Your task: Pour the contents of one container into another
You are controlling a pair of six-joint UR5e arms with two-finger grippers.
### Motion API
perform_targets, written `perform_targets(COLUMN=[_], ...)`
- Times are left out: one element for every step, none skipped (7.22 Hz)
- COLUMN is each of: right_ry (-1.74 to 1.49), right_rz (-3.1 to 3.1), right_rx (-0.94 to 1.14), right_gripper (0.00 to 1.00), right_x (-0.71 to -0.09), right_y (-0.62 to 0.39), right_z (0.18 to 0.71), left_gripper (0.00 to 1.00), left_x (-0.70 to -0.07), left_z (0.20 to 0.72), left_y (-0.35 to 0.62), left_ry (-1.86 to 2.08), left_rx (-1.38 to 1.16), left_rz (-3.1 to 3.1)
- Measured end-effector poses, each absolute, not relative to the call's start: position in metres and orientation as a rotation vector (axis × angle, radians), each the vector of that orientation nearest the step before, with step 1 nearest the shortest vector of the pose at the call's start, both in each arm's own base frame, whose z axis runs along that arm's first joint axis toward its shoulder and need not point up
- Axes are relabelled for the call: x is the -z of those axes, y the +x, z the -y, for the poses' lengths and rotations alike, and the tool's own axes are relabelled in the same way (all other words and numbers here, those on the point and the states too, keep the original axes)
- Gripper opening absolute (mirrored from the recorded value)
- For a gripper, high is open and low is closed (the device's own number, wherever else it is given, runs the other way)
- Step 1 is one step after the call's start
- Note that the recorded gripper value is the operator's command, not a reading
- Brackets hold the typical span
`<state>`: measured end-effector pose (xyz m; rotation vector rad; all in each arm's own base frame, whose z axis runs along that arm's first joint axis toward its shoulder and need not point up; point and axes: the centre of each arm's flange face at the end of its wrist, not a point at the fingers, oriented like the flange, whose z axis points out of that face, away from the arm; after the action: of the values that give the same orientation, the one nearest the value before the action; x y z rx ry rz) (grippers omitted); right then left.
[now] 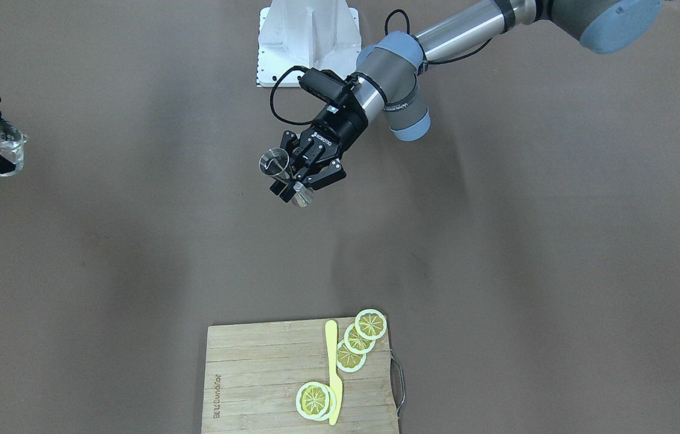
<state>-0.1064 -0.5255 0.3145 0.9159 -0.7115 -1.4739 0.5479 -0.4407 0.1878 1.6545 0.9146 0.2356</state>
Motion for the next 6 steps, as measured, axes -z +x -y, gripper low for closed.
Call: perform_targets(right_ry=[0.928,0.941,0.953,0.966,0.974,0.978], right_rz=[0.749,0.783,0.809,0.829,0.85,0.874], right_rx=[1.447,1.428,1.42,1.416,1.411,1.399], right_gripper=[0.0,0.0,0.0,0.0,0.0,0.0], right_x=[-0.34,-0.368,-0.392,-0.415,-0.434,-0.452], right_y=[-0.096,-0.091,-0.09,-0.09,-0.092,-0.094], right_z=[0.539,0.553,0.565,0.574,0.581,0.586], left_gripper=[0.0,0.0,0.0,0.0,0.0,0.0], left_x=[-0.196,-0.203,-0.211,-0.221,-0.232,-0.247], left_z=[0.453,0.466,0.477,0.486,0.492,0.497], left_y=[0.534,0.518,0.505,0.492,0.478,0.456], left_ry=[1.66,1.666,1.669,1.67,1.671,1.673], left_rx=[-0.225,-0.212,-0.201,-0.193,-0.185,-0.173], left_rz=[-0.889,-0.862,-0.834,-0.809,-0.789,-0.762])
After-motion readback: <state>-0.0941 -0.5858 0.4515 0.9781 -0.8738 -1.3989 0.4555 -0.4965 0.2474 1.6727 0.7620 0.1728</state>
